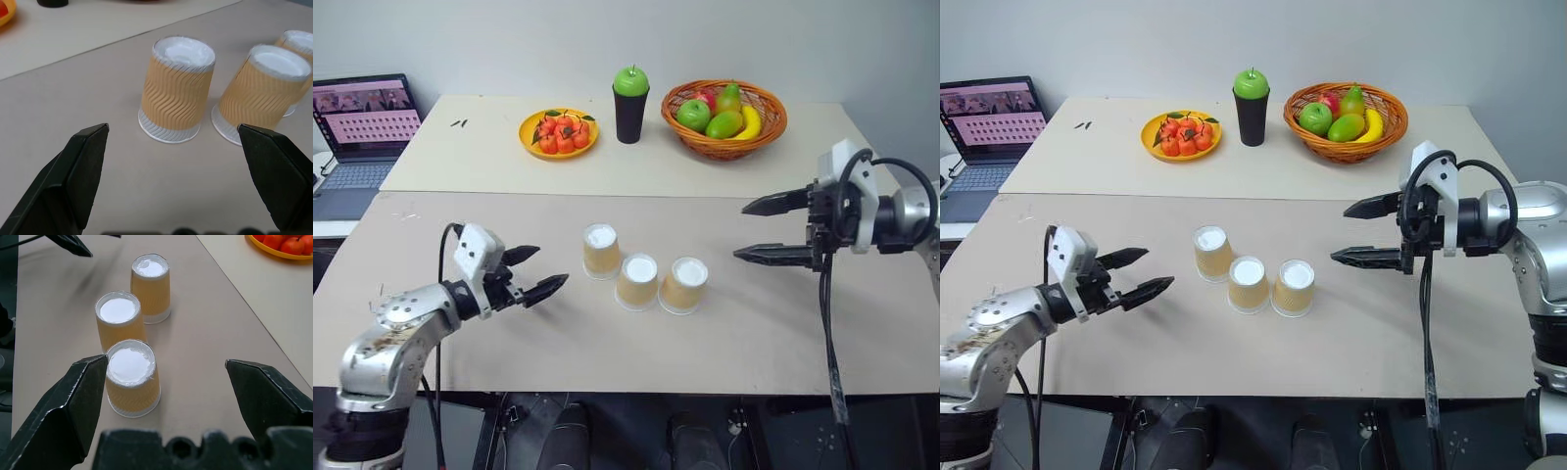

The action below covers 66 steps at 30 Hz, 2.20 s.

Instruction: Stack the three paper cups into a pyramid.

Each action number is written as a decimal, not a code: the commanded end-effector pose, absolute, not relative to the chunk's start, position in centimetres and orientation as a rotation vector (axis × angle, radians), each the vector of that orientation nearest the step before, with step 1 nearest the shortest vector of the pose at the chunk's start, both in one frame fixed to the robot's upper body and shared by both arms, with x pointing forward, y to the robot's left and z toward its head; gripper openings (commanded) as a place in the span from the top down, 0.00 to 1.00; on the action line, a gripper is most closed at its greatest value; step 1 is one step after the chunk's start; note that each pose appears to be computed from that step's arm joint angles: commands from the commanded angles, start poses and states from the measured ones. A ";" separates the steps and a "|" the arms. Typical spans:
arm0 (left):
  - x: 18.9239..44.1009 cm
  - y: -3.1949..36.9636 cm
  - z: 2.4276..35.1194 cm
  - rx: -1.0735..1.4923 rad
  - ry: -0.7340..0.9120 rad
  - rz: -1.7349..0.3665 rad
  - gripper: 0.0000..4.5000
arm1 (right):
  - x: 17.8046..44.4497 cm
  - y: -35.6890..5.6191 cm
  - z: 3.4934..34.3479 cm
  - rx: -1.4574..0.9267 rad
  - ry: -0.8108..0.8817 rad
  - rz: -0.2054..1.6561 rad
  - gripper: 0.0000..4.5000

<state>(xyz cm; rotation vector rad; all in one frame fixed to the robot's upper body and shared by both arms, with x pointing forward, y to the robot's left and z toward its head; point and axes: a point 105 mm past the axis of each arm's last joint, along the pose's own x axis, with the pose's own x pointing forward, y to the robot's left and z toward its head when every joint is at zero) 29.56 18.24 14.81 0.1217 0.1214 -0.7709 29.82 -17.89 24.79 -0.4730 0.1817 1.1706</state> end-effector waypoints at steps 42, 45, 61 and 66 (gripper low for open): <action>35.7 10.7 16.4 0.114 -0.204 -0.820 0.00 | 25.7 -17.7 27.2 -0.443 0.138 1.117 0.00; 35.8 10.6 16.1 0.108 -0.202 -0.823 0.12 | 25.7 -17.8 27.3 -0.445 0.135 1.112 0.00; 37.2 9.3 23.8 0.078 -0.345 -0.825 0.39 | 26.1 -17.9 26.9 -0.440 0.128 1.101 0.00; 34.2 5.3 29.1 0.067 -0.366 -1.116 0.39 | 25.9 -17.7 26.6 -0.429 0.123 1.104 0.00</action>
